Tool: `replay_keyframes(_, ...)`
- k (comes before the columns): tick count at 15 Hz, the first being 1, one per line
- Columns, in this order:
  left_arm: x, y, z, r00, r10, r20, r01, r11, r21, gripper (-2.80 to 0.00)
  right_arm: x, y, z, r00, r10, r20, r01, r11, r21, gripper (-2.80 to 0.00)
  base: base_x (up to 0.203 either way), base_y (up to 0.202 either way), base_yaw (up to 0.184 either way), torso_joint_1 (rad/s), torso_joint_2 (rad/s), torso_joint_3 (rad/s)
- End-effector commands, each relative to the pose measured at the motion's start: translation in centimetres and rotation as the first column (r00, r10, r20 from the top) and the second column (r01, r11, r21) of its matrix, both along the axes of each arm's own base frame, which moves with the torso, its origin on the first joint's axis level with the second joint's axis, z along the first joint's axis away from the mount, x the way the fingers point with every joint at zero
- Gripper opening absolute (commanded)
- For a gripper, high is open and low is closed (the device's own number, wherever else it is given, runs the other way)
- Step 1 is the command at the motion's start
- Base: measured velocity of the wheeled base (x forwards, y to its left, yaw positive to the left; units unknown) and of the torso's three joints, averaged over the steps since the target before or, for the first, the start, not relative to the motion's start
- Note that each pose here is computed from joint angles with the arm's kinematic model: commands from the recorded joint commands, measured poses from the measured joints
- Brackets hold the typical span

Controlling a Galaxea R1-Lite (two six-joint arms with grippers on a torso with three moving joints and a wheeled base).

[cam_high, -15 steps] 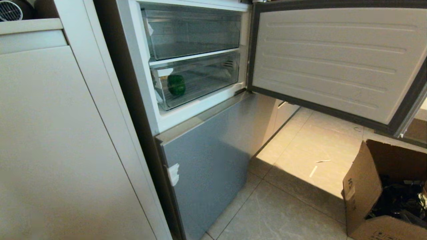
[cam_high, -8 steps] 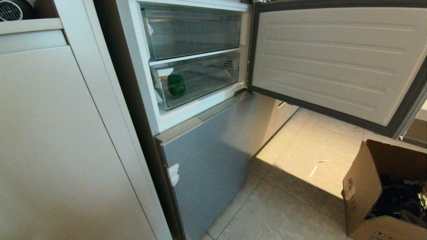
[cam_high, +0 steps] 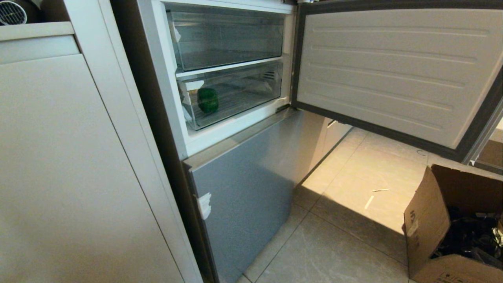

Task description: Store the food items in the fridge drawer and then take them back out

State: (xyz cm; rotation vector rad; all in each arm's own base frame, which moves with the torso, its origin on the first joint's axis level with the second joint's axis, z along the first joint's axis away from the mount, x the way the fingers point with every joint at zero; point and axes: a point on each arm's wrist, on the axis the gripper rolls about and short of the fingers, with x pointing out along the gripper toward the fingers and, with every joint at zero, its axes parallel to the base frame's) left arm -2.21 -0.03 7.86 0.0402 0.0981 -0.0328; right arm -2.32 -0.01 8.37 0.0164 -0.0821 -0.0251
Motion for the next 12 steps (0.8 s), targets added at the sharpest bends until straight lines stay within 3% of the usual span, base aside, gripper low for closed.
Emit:
replay_keyframes(1, -0.35, 0.00, -0.21, 0.999, 0.000, 0.046, 0.000, 1.000, -0.003, -2.80, 0.25, 0.00, -0.84, 1.000, 0.000, -0.031, 0.000, 1.000, 0.001, -2.80, 0.000, 0.000, 0.000, 0.000, 0.00, 0.000)
replay_keyframes(8, -0.35, 0.00, -0.21, 0.999, 0.004, 0.046, -0.003, 1.000, -0.004, -2.80, 0.25, 0.00, -0.84, 1.000, 0.000, -0.031, 0.000, 1.000, -0.001, -2.80, 0.000, 0.000, 0.000, 0.000, 0.00, 0.000)
replay_keyframes(12, -0.35, 0.00, -0.21, 0.999, 0.004, 0.046, -0.003, 1.000, -0.004, -2.80, 0.24, 0.00, -0.85, 1.000, 0.000, -0.030, 0.000, 1.000, 0.000, -2.80, 0.002, -0.006, 0.134, 0.002, 0.00, 0.003)
